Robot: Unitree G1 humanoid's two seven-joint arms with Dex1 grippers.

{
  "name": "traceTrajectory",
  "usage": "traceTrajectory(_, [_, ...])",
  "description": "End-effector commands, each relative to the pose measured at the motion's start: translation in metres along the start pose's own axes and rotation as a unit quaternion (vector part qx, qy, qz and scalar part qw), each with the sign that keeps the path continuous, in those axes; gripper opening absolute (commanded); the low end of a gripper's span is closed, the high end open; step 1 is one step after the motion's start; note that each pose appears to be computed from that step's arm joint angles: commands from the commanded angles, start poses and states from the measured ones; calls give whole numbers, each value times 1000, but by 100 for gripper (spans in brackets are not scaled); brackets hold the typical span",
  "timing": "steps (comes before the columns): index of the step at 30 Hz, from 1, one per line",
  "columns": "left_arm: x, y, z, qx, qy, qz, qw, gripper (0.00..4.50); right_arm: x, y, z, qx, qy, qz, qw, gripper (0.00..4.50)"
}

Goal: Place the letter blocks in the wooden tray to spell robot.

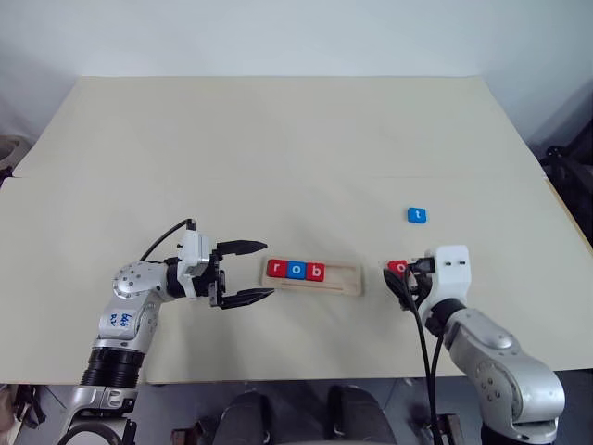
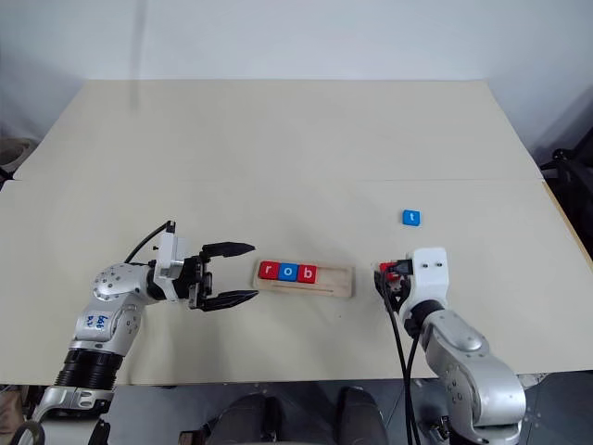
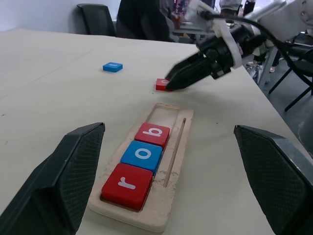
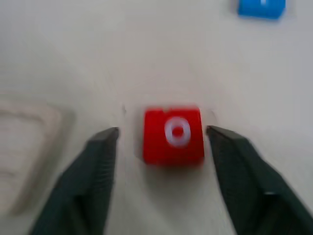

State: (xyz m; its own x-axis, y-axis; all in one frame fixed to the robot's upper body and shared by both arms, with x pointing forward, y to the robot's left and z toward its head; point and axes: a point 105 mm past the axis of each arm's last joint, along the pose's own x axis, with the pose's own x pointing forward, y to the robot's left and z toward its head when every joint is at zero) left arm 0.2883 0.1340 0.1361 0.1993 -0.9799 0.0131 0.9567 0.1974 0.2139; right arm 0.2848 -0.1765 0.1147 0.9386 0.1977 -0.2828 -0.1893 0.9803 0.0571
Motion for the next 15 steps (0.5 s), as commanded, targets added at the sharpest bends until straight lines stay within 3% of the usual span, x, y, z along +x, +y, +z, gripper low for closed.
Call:
traceTrajectory(1, [-7, 3, 3, 15, -1, 15, 1000, 450, -4, -10, 19, -33, -20, 41, 998, 413])
traceTrajectory(2, [-8, 2, 3, 16, -1, 18, 1000, 450, -5, -13, 22, -44, -18, 60, 997, 448])
traceTrajectory(6, [-11, 2, 3, 20, 0, 27, 999, 450, -13, -16, 29, -102, -11, 148, 984, 448])
traceTrajectory(11, [-15, 0, 3, 27, 2, 36, 999, 450, -31, -36, 22, -226, -9, 270, 936, 448])
traceTrajectory(15, [-19, -4, 6, 33, 2, 40, 999, 450, -33, -61, 10, -297, 11, 307, 904, 448])
